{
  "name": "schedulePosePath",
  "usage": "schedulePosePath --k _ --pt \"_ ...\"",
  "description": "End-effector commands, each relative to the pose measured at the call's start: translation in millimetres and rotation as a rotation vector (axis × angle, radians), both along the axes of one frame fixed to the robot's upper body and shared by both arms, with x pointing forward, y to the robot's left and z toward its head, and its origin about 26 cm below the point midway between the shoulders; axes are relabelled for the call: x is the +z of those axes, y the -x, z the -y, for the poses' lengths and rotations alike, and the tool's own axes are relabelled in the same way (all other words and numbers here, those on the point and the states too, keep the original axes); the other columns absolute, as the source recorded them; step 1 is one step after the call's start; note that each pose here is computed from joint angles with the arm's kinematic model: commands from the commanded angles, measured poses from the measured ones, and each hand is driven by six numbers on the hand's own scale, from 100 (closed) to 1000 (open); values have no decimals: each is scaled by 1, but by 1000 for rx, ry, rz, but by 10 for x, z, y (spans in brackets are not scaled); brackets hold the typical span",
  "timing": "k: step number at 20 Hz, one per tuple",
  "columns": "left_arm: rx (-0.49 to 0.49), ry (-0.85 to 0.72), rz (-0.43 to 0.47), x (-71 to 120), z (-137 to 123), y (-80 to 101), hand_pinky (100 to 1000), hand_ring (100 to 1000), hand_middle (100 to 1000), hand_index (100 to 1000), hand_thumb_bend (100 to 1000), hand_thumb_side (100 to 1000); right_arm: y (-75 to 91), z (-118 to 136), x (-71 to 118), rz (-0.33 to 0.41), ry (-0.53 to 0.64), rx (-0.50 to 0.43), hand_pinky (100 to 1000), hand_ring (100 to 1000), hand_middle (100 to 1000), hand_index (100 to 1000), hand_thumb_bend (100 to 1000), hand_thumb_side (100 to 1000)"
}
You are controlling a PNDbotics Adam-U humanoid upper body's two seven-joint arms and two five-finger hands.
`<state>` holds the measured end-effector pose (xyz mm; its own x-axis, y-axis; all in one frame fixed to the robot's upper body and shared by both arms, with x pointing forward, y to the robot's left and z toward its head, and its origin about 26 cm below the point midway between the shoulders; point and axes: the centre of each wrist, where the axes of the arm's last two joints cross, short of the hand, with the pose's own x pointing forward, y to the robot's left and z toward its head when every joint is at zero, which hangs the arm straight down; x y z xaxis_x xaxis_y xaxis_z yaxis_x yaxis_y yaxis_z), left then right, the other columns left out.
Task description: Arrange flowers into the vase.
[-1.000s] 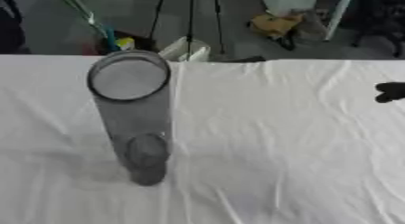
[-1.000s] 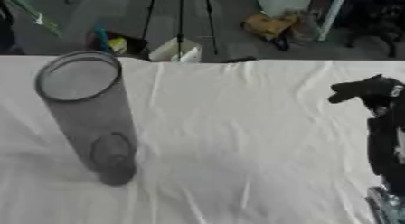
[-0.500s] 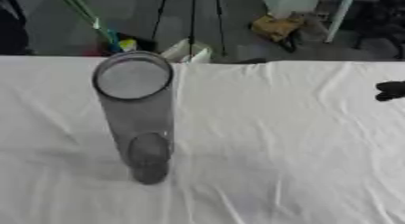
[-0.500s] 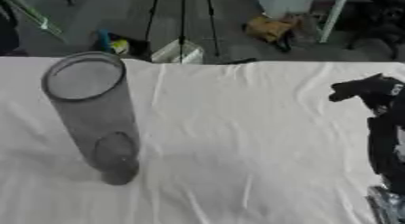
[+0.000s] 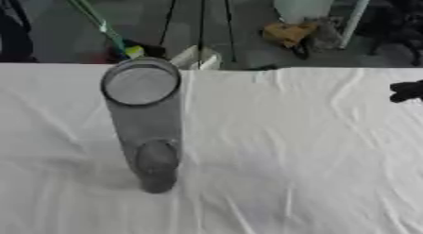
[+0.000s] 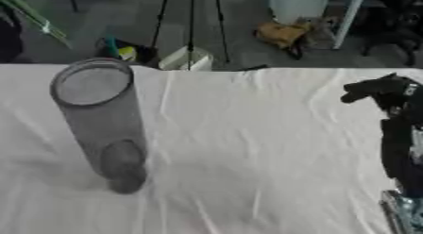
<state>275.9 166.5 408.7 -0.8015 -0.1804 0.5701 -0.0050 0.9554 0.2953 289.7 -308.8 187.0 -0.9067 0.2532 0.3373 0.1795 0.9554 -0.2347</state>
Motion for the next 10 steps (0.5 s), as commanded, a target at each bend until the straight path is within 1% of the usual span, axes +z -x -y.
schedulePosePath --k 1,6,10 --pt "-11 10 27 95 -40 94 100 100 100 151 100 752 26 49 78 17 20 -8 665 534 505 673 100 1000" --pt "-59 -5 6 93 -17 105 100 100 100 152 100 760 30 55 74 14 18 -10 664 535 506 673 100 1000" --pt "-73 -6 0 94 -18 105 100 100 100 152 100 760 30 57 74 15 17 -10 664 535 506 673 100 1000"
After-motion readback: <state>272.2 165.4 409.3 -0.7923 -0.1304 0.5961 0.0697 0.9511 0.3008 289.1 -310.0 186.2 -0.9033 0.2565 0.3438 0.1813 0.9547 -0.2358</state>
